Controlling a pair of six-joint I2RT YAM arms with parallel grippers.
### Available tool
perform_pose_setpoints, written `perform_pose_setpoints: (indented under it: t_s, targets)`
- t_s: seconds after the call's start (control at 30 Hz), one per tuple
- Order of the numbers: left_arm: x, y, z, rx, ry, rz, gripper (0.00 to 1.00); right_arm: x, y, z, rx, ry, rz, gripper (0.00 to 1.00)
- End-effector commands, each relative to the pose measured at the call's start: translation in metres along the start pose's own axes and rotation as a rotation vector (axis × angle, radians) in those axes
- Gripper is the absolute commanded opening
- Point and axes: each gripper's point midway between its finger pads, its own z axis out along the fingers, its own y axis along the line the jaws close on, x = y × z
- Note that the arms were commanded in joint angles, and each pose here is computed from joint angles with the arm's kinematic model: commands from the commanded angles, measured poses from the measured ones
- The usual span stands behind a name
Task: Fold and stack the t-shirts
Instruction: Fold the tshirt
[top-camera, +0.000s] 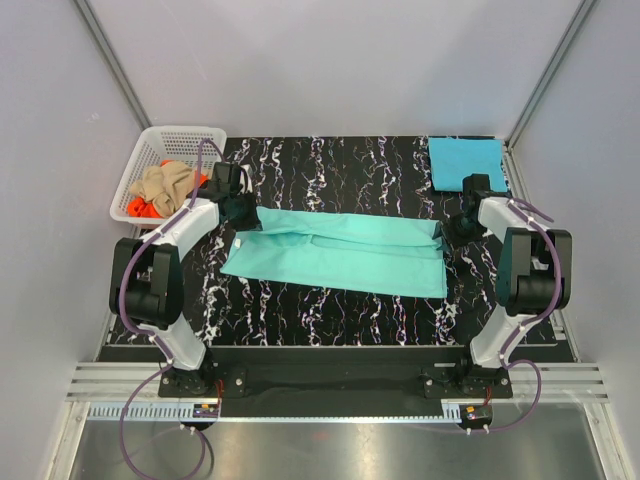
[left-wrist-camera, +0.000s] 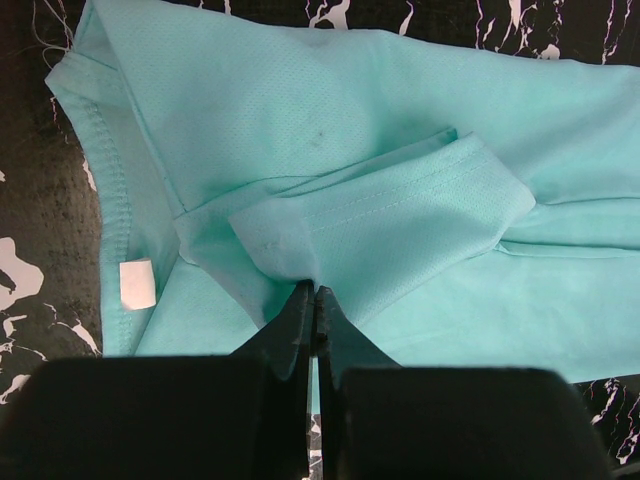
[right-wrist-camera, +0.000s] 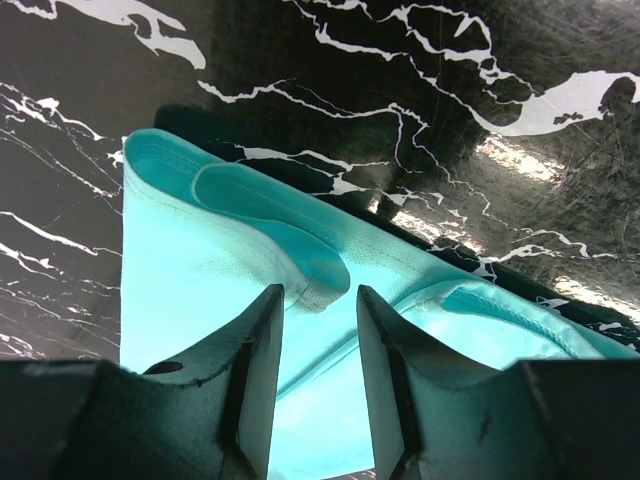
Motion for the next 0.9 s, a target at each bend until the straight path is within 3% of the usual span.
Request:
perform_pose_setpoints:
  t_s: [0.0,0.2,0.27,0.37,0.67,0.87]
  targets:
    - [-0.018,-0.007,-0.008,0.006,-0.052,0.005,0.00,-0.003,0.010,-0.002,-0.007,-0.016,0.035,0.43]
    - [-0.019,-0.007,-0.006,0.008,-0.053,0.004,0.00,-0.014,0.015,0.002,-0.013,-0.063,0.016,0.38]
    - [-0.021,-0.007,-0.006,0.006,-0.057,0.001,0.00,-0.016,0.015,0.004,-0.011,-0.076,0.008,0.27]
    - [-0.027,-0.007,-0.010,-0.010,-0.075,-0.006,0.00,-0.024,0.020,-0.001,-0.029,-0.118,-0.026,0.00]
    - [-0.079,-0.005,-0.048,-0.115,-0.201,-0.013,0.00,-0.058,0.050,-0.046,-0.126,-0.296,-0.250,0.00]
    - [-0.072,-0.006,-0.056,-0.108,-0.193,-0.005,0.00,-0.032,0.053,-0.039,-0.198,-0.225,-0.383,0.00]
